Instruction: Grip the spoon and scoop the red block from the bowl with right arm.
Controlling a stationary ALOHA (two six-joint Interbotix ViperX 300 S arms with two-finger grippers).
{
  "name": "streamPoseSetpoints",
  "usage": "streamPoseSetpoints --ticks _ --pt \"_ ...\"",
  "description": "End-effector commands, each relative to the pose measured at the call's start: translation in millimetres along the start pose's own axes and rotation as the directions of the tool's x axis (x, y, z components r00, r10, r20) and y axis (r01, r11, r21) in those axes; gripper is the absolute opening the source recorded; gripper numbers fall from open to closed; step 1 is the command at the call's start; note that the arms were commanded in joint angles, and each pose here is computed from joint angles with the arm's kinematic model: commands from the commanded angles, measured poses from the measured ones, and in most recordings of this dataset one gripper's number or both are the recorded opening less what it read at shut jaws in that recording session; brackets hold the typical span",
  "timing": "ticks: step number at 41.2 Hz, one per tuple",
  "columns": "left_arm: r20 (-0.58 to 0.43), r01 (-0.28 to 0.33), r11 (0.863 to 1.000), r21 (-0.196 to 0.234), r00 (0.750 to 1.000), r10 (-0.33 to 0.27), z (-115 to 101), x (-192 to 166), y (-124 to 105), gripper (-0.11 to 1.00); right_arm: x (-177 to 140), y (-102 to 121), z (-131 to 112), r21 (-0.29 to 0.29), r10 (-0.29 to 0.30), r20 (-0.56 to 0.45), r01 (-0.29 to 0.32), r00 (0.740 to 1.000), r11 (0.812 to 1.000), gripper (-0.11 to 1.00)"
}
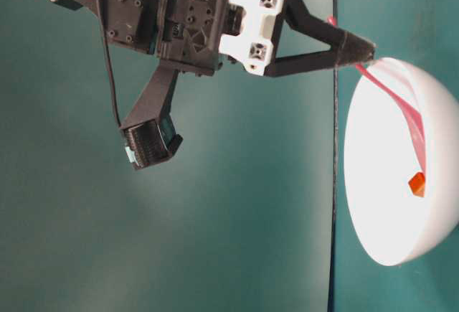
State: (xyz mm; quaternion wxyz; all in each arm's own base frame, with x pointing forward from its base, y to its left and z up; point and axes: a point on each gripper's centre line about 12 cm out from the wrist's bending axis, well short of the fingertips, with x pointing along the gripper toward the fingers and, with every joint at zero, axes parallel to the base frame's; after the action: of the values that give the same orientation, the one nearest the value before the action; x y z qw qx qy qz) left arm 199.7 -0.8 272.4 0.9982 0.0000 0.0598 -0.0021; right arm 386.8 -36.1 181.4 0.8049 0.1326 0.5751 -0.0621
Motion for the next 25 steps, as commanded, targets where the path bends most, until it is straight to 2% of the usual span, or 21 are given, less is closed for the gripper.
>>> streamPoseSetpoints --ticks 1,13,25 --pt "0.032 0.002 1.000 0.003 0.999 -0.002 12 2 0 0.00 -5 2 6 -0.004 0.006 0.030 -0.006 1.000 1.000 0.24" --pt "0.031 0.002 1.000 0.003 1.000 -0.002 11 2 0 0.00 -1 1 7 -0.006 0.004 0.043 -0.003 0.999 1.000 0.24" --pt "0.031 0.002 1.000 0.003 1.000 -0.002 11 2 0 0.00 0 1 17 0.003 0.007 0.113 -0.008 0.994 1.000 0.24"
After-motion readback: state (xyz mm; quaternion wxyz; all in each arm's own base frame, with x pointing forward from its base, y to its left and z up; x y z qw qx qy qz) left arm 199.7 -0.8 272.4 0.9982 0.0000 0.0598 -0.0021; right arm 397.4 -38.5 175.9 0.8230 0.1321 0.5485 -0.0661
